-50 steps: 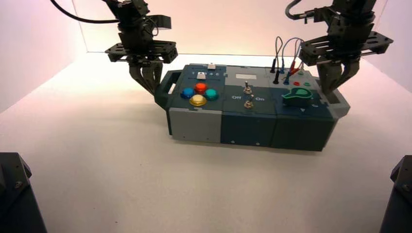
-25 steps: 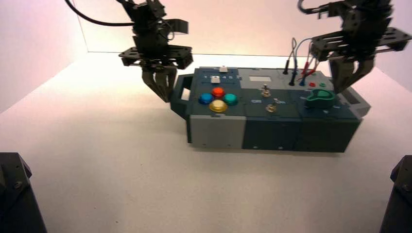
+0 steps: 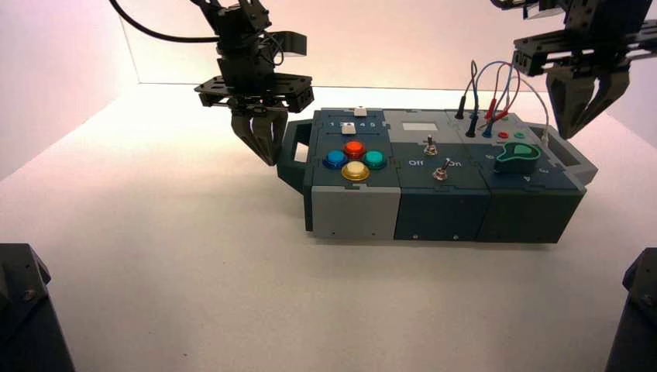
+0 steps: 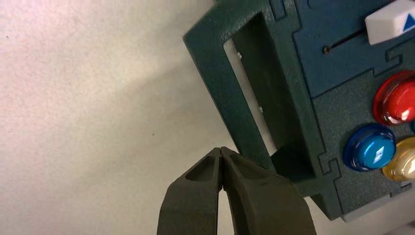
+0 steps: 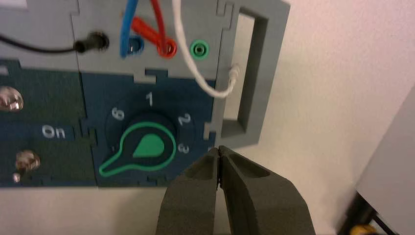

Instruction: Move the box to the right.

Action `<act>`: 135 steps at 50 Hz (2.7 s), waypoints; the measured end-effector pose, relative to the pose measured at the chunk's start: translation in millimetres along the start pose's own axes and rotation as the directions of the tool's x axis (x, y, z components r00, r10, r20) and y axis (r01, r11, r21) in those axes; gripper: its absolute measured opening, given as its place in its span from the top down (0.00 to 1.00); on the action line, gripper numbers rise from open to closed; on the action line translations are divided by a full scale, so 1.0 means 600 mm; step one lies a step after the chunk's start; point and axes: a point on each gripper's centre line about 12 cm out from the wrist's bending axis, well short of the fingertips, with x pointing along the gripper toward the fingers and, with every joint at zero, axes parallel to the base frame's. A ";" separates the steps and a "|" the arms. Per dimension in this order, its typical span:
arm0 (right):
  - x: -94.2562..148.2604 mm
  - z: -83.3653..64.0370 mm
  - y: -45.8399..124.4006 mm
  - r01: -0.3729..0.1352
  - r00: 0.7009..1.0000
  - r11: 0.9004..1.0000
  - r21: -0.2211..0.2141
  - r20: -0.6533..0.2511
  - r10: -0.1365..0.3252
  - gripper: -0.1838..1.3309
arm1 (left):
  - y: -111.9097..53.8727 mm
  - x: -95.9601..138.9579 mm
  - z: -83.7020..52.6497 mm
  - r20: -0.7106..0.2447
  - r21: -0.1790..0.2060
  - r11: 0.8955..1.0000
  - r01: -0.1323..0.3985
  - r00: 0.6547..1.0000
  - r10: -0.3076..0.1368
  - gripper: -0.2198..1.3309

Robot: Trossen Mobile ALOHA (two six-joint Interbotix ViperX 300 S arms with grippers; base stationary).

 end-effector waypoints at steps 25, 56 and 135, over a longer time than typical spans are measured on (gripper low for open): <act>0.048 -0.017 -0.010 0.031 0.970 0.993 -0.116 -0.237 -0.058 0.97 | 0.010 -0.002 0.033 0.047 -0.011 1.000 -0.003 0.999 0.004 0.96; 0.066 -0.028 -0.034 0.024 0.967 0.987 -0.162 -0.246 -0.064 0.97 | 0.040 -0.007 0.040 0.074 -0.058 0.998 -0.007 0.997 0.012 0.96; 0.086 0.051 -0.021 0.002 1.000 0.983 -0.184 0.030 0.003 0.97 | 0.058 -0.044 0.022 0.084 -0.103 0.995 0.006 0.996 0.003 0.96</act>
